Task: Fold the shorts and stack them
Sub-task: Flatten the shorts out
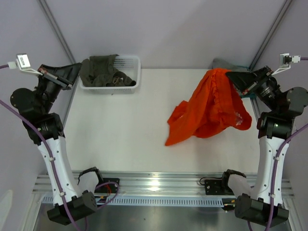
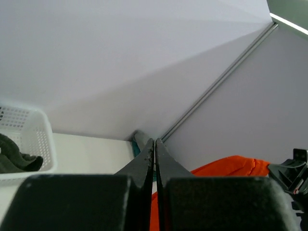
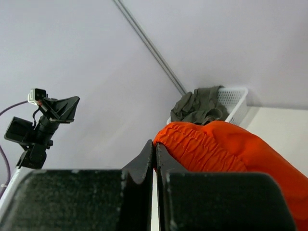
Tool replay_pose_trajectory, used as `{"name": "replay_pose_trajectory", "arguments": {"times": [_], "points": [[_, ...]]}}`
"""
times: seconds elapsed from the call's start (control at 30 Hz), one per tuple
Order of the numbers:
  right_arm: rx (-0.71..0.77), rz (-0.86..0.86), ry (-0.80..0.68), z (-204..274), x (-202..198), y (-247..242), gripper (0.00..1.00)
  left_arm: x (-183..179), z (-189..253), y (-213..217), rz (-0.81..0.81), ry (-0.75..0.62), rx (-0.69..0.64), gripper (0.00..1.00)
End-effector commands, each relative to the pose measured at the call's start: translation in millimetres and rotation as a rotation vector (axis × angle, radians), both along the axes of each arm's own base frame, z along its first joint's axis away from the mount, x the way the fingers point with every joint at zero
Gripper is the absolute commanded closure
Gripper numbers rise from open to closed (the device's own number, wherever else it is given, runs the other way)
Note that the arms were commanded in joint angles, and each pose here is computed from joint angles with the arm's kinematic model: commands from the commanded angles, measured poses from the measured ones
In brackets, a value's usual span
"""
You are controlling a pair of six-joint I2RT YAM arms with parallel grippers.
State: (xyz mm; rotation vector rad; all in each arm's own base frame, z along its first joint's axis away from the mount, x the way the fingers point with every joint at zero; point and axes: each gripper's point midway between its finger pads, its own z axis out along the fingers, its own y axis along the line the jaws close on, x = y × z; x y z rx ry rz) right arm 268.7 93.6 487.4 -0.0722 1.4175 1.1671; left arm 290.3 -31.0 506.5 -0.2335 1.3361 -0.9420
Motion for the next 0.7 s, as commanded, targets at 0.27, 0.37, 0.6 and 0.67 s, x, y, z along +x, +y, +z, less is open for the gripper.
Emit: {"name": "replay_pose_trajectory", "arguments": {"times": [0.27, 0.37, 0.6, 0.67], "points": [[-0.065, -0.118, 0.194, -78.9, 12.8, -6.8, 1.0, -10.9, -217.1, -64.9, -0.159, 0.362, 0.016, 0.58], [-0.09, -0.187, 0.214, -93.4, 12.2, -15.1, 1.0, -18.1, -265.1, -106.1, -0.267, 0.403, 0.001, 0.36], [-0.119, -0.282, 0.23, -104.3, -1.4, -23.7, 1.0, -18.2, -320.6, -199.3, -0.48, 0.481, 0.086, 0.2], [-0.121, -0.303, 0.245, -113.4, -4.3, -26.0, 1.0, -9.0, -345.1, -219.4, -0.535, 0.544, 0.113, 0.19]]}}
